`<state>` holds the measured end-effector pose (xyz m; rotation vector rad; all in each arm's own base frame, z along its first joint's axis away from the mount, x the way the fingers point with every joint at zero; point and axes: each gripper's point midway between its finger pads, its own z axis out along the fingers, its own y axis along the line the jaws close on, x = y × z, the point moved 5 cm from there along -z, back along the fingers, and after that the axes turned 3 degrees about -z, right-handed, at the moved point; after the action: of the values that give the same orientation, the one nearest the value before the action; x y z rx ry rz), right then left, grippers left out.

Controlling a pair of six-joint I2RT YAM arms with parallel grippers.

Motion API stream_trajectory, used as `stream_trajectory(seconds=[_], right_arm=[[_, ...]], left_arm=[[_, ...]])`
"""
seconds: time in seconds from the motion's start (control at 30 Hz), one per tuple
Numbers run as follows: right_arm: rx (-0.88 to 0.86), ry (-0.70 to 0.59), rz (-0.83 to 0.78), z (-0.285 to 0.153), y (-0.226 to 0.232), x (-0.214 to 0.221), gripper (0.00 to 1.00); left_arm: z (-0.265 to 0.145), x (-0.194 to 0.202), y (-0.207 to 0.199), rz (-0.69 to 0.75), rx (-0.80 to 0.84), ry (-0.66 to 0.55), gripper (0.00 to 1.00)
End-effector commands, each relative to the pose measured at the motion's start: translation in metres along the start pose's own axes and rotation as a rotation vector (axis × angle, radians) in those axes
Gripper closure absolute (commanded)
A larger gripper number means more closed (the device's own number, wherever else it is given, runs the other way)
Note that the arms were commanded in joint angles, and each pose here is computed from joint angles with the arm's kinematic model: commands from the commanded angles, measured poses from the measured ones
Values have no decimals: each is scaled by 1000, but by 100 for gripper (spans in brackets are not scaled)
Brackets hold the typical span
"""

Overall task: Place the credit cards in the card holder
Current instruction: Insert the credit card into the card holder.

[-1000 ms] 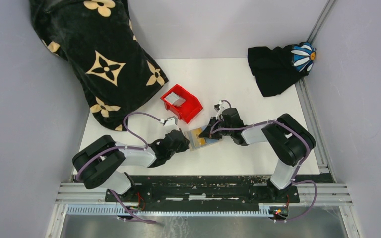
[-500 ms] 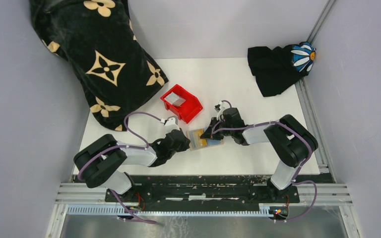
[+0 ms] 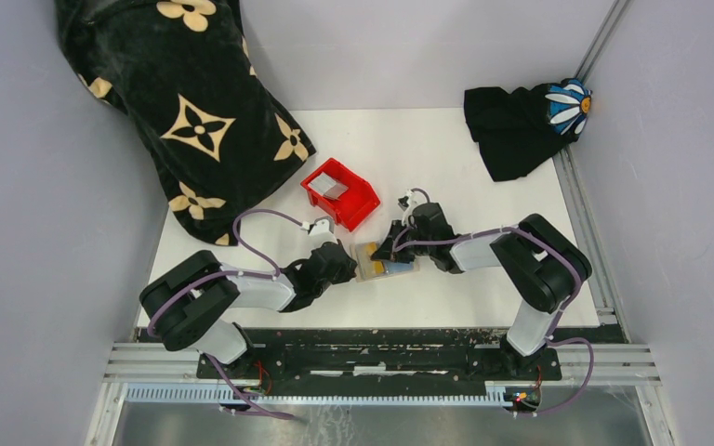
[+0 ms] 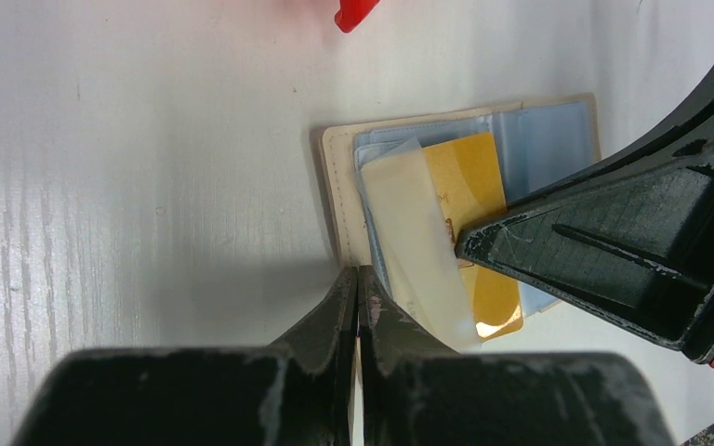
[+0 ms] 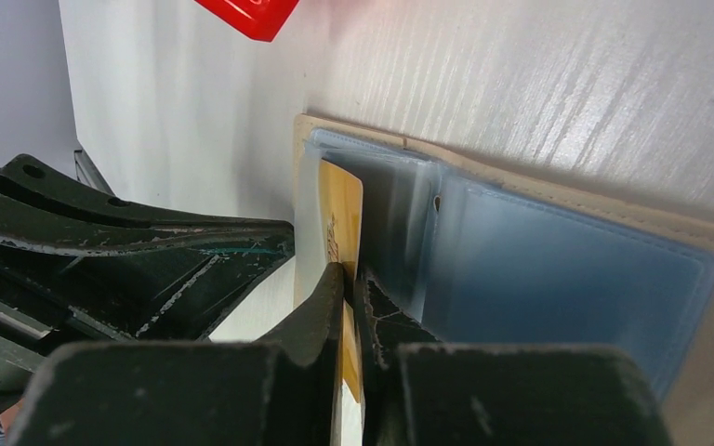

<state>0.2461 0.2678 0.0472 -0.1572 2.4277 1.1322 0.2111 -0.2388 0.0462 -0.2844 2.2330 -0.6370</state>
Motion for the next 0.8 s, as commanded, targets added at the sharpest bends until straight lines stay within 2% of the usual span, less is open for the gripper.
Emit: stream_trajectory(seconds=[0.0, 0.27, 0.77], right_arm=[[144, 156, 25, 4, -26, 49, 89], [177, 132, -8, -6, -21, 41, 70], [277, 86, -128, -27, -4, 8, 62]], left_arm=[[4, 13, 6, 54, -8, 53, 93], [2, 13, 7, 56, -2, 49, 93], [-1, 12, 9, 65, -6, 37, 93]])
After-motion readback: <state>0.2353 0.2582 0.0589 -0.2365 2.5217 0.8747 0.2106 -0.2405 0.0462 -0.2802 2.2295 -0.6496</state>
